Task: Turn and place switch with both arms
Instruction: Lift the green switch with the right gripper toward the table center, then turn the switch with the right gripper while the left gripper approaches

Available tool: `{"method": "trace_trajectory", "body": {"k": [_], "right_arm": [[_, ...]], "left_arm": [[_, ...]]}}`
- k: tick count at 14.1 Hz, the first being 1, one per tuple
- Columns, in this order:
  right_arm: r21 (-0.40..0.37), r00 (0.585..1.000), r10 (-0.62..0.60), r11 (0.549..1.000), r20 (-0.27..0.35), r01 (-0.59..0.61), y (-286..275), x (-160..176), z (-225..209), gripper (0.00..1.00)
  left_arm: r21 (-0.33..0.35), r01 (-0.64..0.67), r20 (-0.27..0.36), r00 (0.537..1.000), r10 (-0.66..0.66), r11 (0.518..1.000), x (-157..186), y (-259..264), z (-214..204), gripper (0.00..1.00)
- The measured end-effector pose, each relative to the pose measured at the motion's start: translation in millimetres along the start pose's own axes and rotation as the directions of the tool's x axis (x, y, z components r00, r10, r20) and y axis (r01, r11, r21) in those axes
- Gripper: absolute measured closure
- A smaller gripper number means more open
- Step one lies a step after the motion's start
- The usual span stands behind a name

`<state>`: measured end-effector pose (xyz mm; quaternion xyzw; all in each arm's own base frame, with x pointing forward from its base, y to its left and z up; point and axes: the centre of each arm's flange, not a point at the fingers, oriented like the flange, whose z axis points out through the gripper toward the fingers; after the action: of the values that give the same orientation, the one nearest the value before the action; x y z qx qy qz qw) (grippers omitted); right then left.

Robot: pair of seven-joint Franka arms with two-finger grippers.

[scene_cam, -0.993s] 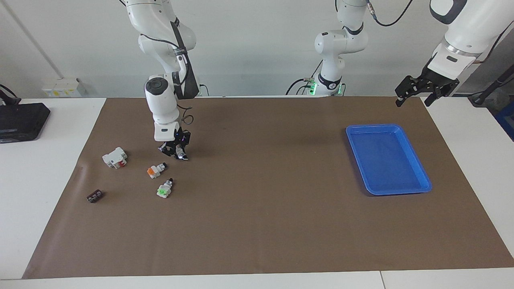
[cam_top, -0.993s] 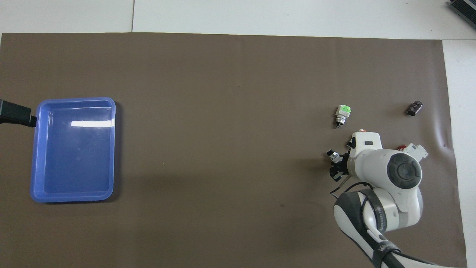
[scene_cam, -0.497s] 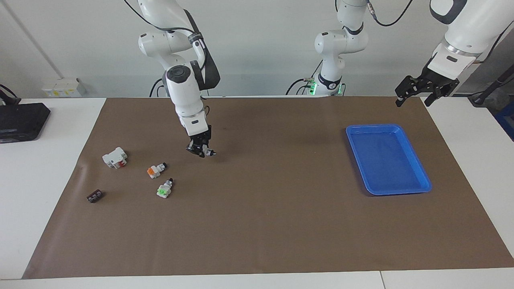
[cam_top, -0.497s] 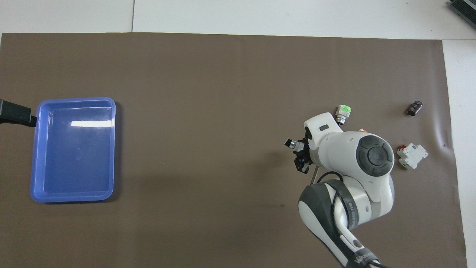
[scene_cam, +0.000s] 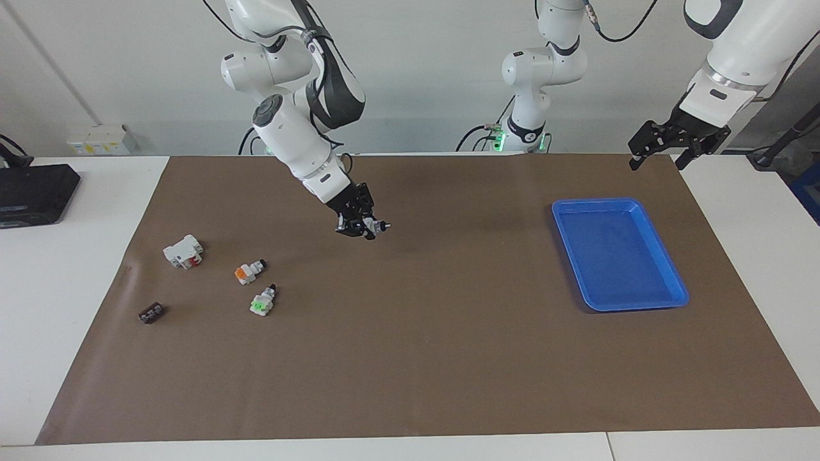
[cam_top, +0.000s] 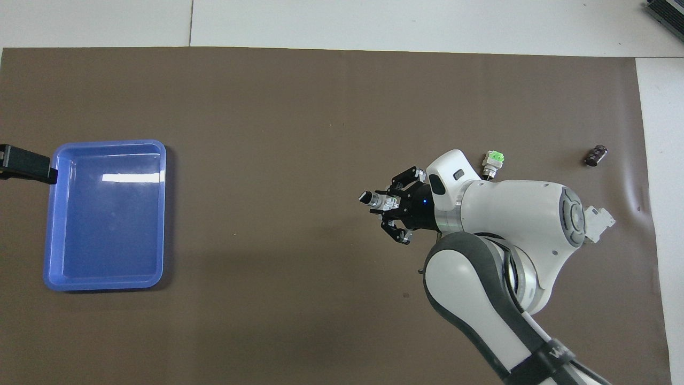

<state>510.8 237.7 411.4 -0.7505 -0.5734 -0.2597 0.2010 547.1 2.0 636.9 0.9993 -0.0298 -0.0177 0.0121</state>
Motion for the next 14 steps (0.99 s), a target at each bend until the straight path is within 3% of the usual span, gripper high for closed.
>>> {"method": "trace_trajectory", "body": {"k": [2,6,9,14], "right_arm": [[0.014,0.997,0.001,1.0,-0.076,0.0,-12,20,6,0.67],[-0.044,0.989,-0.012,0.999,-0.147,0.005,-28,78,13,0.67],[-0.075,0.981,0.005,0.997,-0.195,-0.02,-44,124,24,0.67],[-0.091,0.978,0.012,0.995,-0.207,-0.032,-53,136,33,0.67]], "left_arm": [[0.0,-0.024,0.012,1.0,0.024,1.0,-2,13,8,0.0],[-0.009,-0.073,0.011,0.997,0.073,0.997,-10,65,16,0.0],[-0.157,-0.056,-0.024,0.998,0.053,0.986,-10,95,17,0.0],[-0.322,-0.069,-0.105,0.994,0.036,0.944,-5,125,26,0.03]]}}
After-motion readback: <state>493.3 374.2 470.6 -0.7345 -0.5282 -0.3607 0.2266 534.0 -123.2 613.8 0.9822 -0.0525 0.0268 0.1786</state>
